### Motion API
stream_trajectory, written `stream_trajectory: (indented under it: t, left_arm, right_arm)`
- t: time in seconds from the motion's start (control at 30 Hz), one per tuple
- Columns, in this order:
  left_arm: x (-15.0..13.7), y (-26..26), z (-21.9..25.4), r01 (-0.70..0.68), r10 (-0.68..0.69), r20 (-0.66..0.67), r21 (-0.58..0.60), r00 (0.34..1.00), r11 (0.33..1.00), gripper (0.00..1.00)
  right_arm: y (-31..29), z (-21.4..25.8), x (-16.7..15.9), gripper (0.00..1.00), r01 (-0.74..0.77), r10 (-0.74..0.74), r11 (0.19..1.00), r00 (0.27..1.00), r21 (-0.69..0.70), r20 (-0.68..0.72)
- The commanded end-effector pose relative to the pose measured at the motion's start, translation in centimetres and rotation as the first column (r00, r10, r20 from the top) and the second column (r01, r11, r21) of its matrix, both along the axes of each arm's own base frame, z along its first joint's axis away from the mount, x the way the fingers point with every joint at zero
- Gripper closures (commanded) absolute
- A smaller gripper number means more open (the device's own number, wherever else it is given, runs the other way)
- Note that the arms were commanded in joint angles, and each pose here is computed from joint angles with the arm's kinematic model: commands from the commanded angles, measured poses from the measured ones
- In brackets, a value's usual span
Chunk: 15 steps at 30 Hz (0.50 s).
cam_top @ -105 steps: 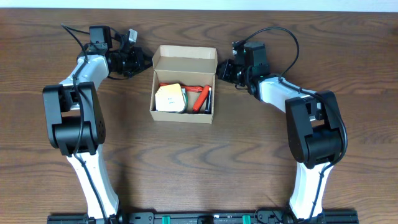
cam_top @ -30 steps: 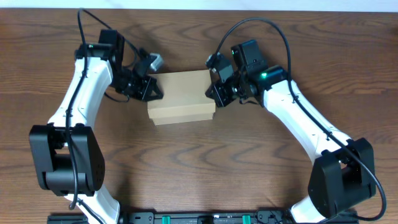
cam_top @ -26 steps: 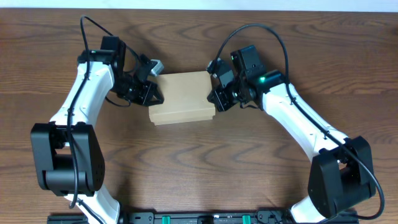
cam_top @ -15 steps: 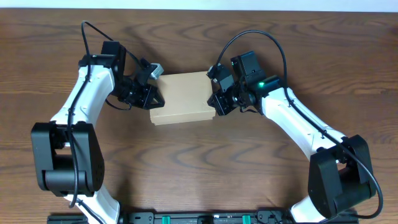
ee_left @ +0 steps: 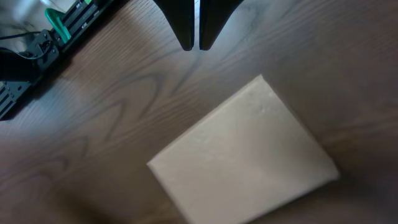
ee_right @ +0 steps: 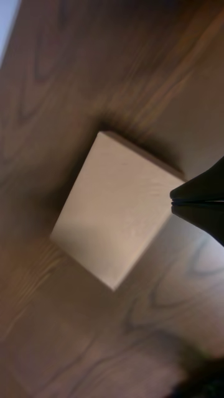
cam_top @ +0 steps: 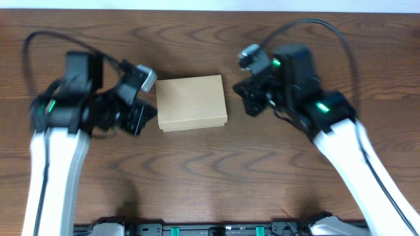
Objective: Pack container
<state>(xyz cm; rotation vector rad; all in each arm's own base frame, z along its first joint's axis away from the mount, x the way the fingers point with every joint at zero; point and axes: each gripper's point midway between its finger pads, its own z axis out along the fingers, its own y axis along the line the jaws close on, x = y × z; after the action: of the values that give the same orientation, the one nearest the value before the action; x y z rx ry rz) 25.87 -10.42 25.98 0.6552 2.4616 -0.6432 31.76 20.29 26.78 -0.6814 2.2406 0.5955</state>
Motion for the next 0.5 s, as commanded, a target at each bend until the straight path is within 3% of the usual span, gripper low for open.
stream_trajectory:
  t: [0.0,0.2,0.4,0.43,0.47]
  left_arm:
    - [-3.1,0.5,-0.2,-0.018,0.017,0.029,0.017,0.999,1.0,0.94]
    - [-8.6,0.7,-5.3,-0.081,0.081,0.015,-0.018,0.997,0.997,0.94]
    - [-9.6,0.0,-8.8,-0.154,0.157,0.01,-0.128,0.988,0.98,0.94]
    - [-9.4,0.0,-8.7,-0.182,0.185,0.004,-0.146,0.983,0.972,0.94]
    - [-9.2,0.0,-8.4,-0.206,0.208,-0.001,-0.163,0.978,0.965,0.92]
  right_arm:
    - [-1.8,0.5,-1.9,0.99,0.051,-0.051,0.998,0.999,-0.041,0.0]
    - [-4.6,-5.3,-7.4,0.98,0.087,-0.091,0.994,0.994,-0.063,-0.064]
    - [-5.5,-9.8,-9.6,0.98,0.191,-0.187,0.979,0.98,0.07,-0.061]
    - [-5.5,-9.7,-9.6,0.91,0.204,-0.2,0.974,0.978,0.098,-0.052]
    - [-5.5,-9.6,-9.5,0.66,0.215,-0.211,0.969,0.976,0.123,-0.045]
